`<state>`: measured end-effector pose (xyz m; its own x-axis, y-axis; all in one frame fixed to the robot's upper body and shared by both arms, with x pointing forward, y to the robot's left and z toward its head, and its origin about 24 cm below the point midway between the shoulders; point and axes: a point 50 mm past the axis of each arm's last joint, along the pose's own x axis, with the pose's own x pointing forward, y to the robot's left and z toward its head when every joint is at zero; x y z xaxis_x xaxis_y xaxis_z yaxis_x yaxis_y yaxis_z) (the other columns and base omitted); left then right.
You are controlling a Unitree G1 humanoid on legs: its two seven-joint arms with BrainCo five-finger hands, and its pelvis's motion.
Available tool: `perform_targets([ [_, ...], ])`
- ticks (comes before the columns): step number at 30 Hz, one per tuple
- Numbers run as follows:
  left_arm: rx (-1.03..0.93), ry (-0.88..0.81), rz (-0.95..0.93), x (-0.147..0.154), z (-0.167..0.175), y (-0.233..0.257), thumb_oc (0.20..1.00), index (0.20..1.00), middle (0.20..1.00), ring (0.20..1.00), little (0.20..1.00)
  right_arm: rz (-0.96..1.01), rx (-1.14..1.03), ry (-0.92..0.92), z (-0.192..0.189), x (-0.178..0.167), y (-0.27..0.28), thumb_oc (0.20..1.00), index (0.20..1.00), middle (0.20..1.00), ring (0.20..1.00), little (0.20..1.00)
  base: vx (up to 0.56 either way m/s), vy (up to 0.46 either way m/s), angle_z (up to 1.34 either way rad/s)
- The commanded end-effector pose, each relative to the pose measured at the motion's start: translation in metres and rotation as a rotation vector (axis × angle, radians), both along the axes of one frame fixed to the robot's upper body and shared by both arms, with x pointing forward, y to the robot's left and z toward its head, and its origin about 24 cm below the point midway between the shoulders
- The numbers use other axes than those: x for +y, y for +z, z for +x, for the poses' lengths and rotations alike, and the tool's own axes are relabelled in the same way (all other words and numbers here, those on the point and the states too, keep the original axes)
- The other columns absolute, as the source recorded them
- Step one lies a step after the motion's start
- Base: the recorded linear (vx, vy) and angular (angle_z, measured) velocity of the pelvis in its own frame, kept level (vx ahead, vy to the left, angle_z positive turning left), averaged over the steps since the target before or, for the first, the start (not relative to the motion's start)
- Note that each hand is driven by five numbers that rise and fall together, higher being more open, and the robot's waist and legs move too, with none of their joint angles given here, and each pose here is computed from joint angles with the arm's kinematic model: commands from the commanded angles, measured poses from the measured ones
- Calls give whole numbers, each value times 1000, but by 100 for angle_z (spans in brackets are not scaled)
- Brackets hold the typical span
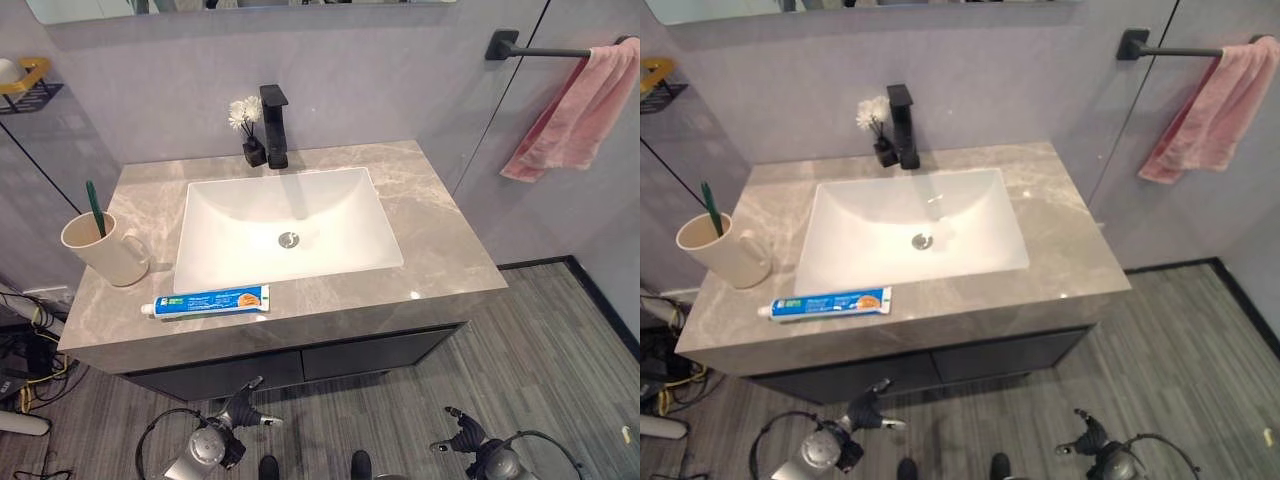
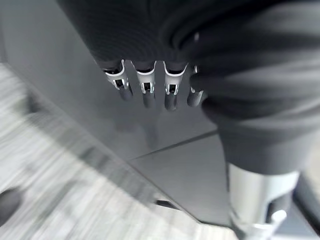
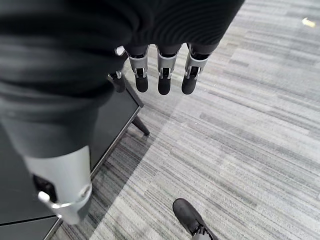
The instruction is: Put brush and paste in cup on sink, flatten towel.
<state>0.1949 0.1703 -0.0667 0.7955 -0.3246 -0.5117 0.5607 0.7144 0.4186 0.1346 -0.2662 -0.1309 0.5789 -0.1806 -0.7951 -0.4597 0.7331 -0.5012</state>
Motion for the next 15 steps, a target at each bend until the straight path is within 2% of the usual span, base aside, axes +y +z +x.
perform_targets([
  [1, -220, -150, 6, -3, 43, 53, 1000, 1000, 1000, 1000, 1000, 34, 0, -67, 8, 8, -4, 1000, 1000, 1000, 1000, 1000, 5, 4, 5],
  [3, -296, -185, -9, -6, 50, 75, 1000, 1000, 1000, 1000, 1000, 42, 4, -80, 8, 11, -5, 1000, 1000, 1000, 1000, 1000, 0, 0, 0],
  [6, -642, -291, -74, -19, 67, 160, 1000, 1000, 1000, 1000, 1000, 93, 43, -129, 2, 22, -13, 1000, 1000, 1000, 1000, 1000, 13, -7, 0],
  [7, -838, -313, -51, -20, 73, 202, 1000, 1000, 1000, 1000, 1000, 124, 57, -136, -3, 27, -15, 1000, 1000, 1000, 1000, 1000, 39, -21, 3],
  [9, -1015, -282, 67, -6, 77, 235, 1000, 1000, 1000, 1000, 1000, 130, 71, -145, -9, 26, -17, 1000, 1000, 1000, 1000, 1000, 21, -8, 4],
  [11, -1036, -267, 80, -3, 76, 238, 1000, 1000, 1000, 1000, 1000, 135, 74, -149, -11, 27, -18, 1000, 1000, 1000, 1000, 1000, 25, 1, -1],
  [12, -1096, -197, 151, 15, 77, 248, 1000, 1000, 1000, 1000, 1000, 128, 91, -163, -18, 24, -19, 1000, 1000, 1000, 1000, 1000, 0, 0, 0],
  [15, -1109, -106, 266, 45, 80, 256, 1000, 1000, 1000, 1000, 1000, 122, 121, -175, -27, 19, -21, 1000, 1000, 1000, 1000, 1000, 25, 15, -3],
])
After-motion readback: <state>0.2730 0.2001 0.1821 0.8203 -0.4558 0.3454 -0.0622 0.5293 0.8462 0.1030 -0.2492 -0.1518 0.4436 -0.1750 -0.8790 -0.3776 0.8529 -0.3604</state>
